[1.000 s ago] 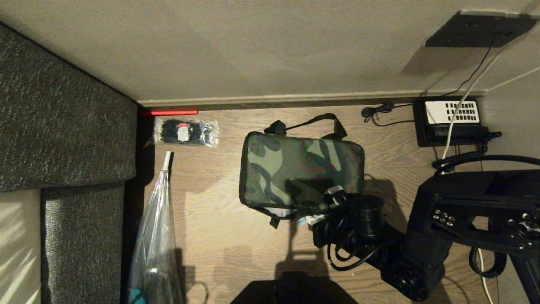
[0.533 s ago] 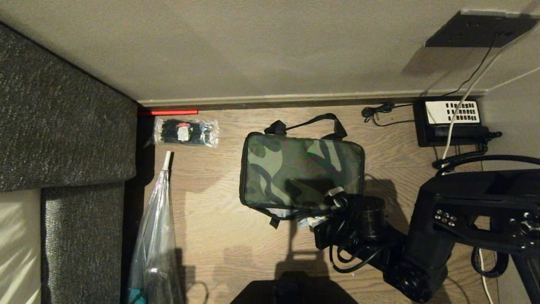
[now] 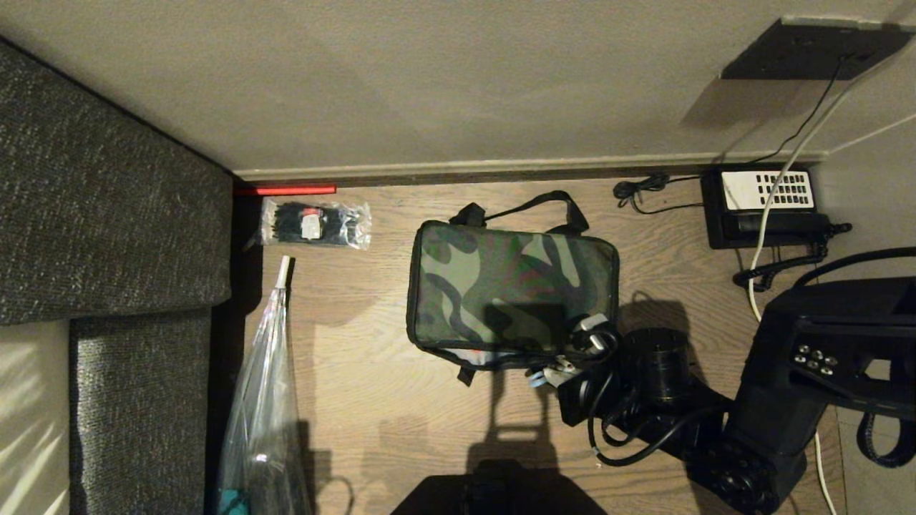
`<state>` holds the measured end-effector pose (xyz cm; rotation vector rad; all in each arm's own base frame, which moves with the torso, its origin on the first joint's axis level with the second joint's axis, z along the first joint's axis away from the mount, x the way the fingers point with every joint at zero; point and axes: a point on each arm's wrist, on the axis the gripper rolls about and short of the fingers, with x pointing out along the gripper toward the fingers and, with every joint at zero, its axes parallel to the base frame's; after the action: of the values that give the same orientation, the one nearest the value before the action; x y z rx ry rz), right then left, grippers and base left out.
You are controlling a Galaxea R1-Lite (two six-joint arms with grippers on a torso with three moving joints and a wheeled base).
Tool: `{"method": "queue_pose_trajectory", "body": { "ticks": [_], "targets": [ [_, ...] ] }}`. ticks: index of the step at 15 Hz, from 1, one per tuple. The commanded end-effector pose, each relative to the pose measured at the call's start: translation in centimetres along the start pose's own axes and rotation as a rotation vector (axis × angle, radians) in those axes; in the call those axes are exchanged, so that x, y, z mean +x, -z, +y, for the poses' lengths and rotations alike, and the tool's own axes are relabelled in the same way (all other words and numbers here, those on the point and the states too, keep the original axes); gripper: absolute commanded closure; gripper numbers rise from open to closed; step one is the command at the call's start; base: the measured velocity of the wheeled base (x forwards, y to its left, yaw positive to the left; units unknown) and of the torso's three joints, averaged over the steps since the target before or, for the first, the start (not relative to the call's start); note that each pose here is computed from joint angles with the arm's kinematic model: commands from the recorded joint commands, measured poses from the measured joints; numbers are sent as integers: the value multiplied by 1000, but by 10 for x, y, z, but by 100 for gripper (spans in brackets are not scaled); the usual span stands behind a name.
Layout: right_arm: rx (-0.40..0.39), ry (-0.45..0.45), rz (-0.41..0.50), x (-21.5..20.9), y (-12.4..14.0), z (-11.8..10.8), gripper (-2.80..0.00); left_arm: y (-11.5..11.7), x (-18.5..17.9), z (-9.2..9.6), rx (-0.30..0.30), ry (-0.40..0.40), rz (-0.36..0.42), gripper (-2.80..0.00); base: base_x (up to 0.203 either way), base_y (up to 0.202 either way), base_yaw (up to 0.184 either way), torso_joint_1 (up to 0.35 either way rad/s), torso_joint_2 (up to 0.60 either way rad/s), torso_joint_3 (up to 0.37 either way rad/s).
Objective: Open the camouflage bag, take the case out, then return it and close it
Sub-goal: Open the top of the storage box
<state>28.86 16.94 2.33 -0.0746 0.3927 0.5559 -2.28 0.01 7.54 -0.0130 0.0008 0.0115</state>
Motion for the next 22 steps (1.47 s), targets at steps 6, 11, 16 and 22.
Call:
{"method": "queue_pose_trajectory", "body": {
  "ticks": [6, 11, 16, 22],
  "targets": [
    [10, 27, -31, -28, -18, -20, 0, 1, 0, 0, -1, -1, 2, 0, 0, 0, 0, 0, 0, 0],
    [10, 105, -31, -41, -18, -41, 0, 1, 0, 0, -1, -1, 1, 0, 0, 0, 0, 0, 0, 0],
    [10, 105, -31, -41, -18, -41, 0, 1, 0, 0, -1, -1, 1, 0, 0, 0, 0, 0, 0, 0],
    [8, 174, -8, -54, -23, -64, 0, 1, 0, 0, -1, -1, 1, 0, 0, 0, 0, 0, 0, 0]
  ]
}}
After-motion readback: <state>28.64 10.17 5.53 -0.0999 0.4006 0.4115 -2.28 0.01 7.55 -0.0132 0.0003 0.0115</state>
